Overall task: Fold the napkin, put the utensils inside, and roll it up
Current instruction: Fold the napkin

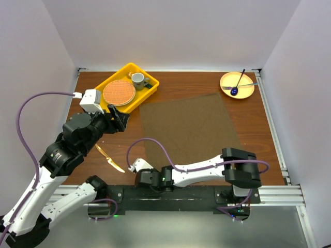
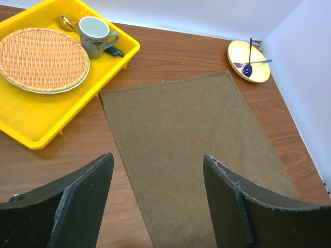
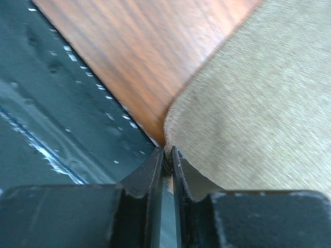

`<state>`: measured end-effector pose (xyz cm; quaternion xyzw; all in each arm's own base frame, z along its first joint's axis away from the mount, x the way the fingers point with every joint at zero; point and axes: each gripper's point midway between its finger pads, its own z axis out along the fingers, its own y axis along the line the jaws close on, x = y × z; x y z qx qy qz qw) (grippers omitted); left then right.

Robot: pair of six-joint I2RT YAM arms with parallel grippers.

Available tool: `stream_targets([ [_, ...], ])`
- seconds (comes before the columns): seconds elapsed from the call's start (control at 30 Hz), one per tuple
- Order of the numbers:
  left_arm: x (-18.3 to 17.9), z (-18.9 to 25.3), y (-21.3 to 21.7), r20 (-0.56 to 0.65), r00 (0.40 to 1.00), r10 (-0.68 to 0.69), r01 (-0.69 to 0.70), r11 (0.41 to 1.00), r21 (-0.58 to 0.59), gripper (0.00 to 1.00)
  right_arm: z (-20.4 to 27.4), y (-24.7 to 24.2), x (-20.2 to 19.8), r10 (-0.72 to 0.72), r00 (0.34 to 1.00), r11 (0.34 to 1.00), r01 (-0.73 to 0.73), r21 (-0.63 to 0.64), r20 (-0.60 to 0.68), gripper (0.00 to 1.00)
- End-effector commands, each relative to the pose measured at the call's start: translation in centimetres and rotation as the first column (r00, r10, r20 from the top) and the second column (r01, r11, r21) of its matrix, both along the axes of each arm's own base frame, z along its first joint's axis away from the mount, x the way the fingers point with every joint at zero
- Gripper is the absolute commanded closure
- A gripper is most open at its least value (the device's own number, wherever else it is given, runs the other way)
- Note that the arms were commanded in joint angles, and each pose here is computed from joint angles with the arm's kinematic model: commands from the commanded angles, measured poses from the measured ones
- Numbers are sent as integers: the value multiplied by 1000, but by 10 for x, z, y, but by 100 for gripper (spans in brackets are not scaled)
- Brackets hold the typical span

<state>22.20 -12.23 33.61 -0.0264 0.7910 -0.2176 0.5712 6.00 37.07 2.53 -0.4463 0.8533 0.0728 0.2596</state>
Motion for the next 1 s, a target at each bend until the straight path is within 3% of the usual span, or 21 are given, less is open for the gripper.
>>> stream_targets([
  [0.0, 4, 11, -3, 35, 999, -8, 8, 1000, -9, 25, 55, -3, 8, -54, 997, 993, 49, 104, 49, 89],
  [0.27, 6, 9, -7, 31, 999, -21, 21, 1000, -13, 25, 68, -14, -2, -71, 997, 978, 75, 192, -27, 100],
  [0.5, 8, 6, -9, 24, 999, -25, 25, 1000, -10, 25, 86, -24, 18, -175, 985, 956, 168, 240, 6, 100],
  [0.63, 10, 0, -14, 15, 999, -39, 39, 999, -8, 24, 95, -51, 75, -330, 943, 920, 310, 240, 44, 100],
  [0.77, 16, -7, -24, 7, 998, -63, 63, 998, -14, 25, 105, -114, 172, -556, 821, 822, 522, 226, 128, 100],
  [0.97, 28, -23, -33, -14, 997, -77, 78, 997, 27, 24, 113, -163, 268, -653, 737, 756, 617, 218, 177, 100],
])
